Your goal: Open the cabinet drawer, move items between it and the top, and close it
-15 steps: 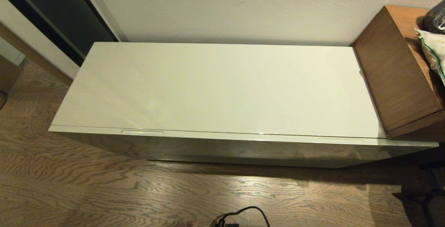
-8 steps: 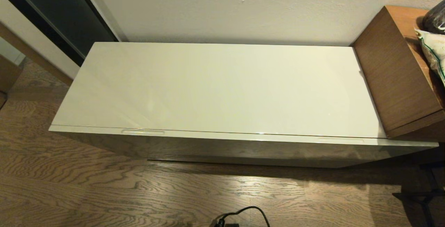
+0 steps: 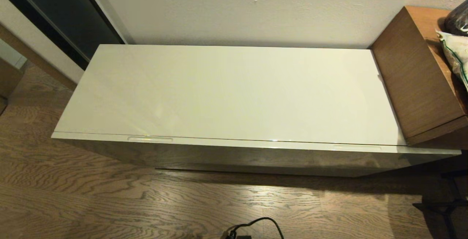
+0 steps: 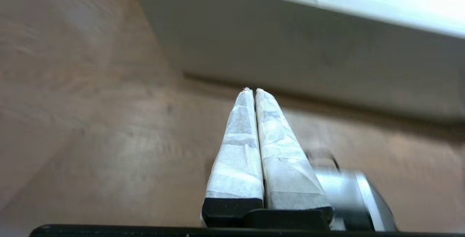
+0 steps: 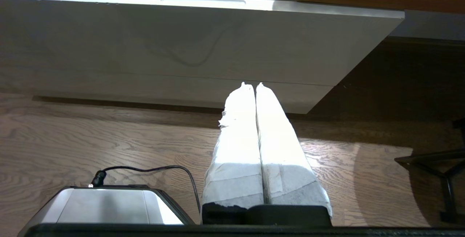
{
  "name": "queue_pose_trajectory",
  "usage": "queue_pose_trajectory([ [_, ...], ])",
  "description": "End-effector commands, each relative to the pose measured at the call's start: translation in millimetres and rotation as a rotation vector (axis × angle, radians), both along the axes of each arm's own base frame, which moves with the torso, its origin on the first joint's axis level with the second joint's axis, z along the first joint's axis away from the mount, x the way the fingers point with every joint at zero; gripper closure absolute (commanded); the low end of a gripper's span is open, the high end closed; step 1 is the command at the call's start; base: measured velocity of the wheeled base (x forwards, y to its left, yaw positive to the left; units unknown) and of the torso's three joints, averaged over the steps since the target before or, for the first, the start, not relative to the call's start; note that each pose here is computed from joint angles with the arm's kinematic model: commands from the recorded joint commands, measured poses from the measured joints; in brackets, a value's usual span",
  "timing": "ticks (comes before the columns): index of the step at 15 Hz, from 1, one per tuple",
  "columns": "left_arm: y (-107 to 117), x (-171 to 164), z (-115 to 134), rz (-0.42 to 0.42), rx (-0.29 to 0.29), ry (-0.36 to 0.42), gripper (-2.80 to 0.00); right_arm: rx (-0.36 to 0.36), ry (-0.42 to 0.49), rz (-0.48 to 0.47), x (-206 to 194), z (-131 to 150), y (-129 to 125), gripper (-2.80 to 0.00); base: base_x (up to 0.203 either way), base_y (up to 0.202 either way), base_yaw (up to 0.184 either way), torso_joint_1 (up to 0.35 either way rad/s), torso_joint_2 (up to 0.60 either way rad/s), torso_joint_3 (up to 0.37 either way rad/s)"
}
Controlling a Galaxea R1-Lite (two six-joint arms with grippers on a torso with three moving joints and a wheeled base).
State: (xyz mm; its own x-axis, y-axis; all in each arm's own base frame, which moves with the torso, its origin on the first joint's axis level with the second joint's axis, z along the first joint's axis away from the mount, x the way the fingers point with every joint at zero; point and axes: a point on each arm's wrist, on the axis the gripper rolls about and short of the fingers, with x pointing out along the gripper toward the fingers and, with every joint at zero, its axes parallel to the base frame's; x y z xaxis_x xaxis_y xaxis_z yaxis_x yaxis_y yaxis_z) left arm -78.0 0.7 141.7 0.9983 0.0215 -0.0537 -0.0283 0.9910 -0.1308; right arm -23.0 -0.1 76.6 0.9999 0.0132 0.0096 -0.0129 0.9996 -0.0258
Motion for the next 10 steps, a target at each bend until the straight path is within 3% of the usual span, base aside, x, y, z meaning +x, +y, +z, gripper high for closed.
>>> queue_pose_trajectory([
  [1,1,14,-7,0.047,0.010,-0.046,0.00,0.000,0.000,0.001,0,0,0,0.00,0.000,0.000,0.000,0.000,0.00,0.000],
  [5,4,44,-37,0.165,0.148,-0.112,0.00,0.000,0.002,0.001,0,0,0,0.00,0.000,0.000,0.000,0.000,0.00,0.000],
  [7,4,53,-45,0.182,0.182,-0.233,0.00,0.000,0.000,0.001,0,0,0,0.00,0.000,0.000,0.000,0.000,0.00,0.000],
  [10,4,53,-47,0.179,0.202,-0.223,0.00,0.000,0.001,0.001,0,0,0,0.00,0.000,0.000,0.000,0.000,0.00,0.000],
])
